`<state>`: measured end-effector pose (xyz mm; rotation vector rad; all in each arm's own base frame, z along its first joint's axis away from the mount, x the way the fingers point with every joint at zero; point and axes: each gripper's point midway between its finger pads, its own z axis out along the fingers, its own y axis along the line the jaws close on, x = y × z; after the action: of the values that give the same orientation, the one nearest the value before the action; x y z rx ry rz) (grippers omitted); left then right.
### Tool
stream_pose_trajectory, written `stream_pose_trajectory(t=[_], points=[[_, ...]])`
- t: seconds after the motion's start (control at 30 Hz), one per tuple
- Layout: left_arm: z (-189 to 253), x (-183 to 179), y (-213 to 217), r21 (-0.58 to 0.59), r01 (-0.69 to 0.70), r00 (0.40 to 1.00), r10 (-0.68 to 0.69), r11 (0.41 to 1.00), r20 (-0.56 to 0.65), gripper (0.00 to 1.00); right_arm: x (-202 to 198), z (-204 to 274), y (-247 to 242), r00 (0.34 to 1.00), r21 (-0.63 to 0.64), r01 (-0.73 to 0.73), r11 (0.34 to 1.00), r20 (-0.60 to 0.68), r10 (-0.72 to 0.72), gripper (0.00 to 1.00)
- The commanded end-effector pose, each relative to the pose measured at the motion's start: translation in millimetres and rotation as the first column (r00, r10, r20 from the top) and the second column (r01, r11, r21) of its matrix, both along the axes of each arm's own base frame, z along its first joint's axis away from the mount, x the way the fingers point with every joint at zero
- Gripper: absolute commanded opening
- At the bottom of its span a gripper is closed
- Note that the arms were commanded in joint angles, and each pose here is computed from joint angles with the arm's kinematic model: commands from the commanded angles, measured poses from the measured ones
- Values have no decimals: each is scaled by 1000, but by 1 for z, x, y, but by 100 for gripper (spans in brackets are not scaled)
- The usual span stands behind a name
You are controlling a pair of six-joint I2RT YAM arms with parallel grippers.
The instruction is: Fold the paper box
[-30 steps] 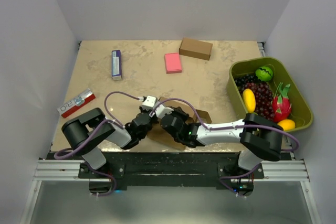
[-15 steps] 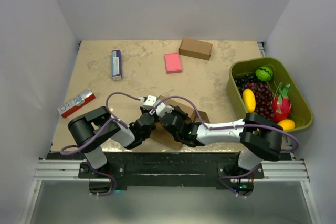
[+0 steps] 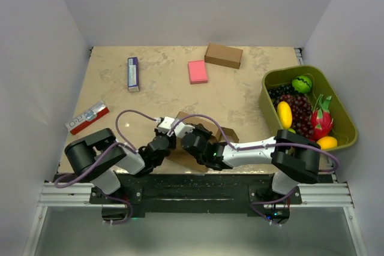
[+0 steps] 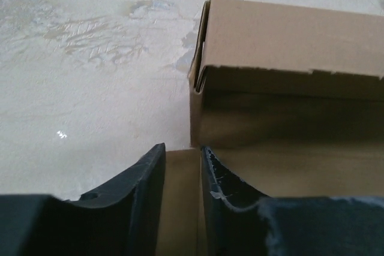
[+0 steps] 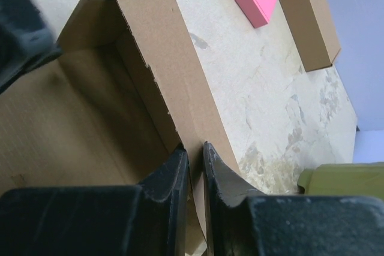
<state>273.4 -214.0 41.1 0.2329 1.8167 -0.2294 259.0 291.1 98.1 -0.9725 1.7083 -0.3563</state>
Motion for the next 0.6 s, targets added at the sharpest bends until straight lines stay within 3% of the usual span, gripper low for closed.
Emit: stream_pose_trajectory(t=[0.0,0.2,0.3,0.57], points=[[35,-2,-8,-140,24,998,-17,990,53,42,-11,-39,-7,993,-85,-43,995,-110,33,3],[34,-12,-5,-144,47,999,-45,988,17,54,-11,-31,-7,994,-56,-39,998,-102,33,8],[39,-16,1,-156,40,999,-43,987,-11,59,-12,-24,-7,994,-31,-42,999,-98,39,17],[61,-13,38,-249,5,998,-20,969,-58,63,-16,1,-7,995,70,-51,996,-88,57,62]])
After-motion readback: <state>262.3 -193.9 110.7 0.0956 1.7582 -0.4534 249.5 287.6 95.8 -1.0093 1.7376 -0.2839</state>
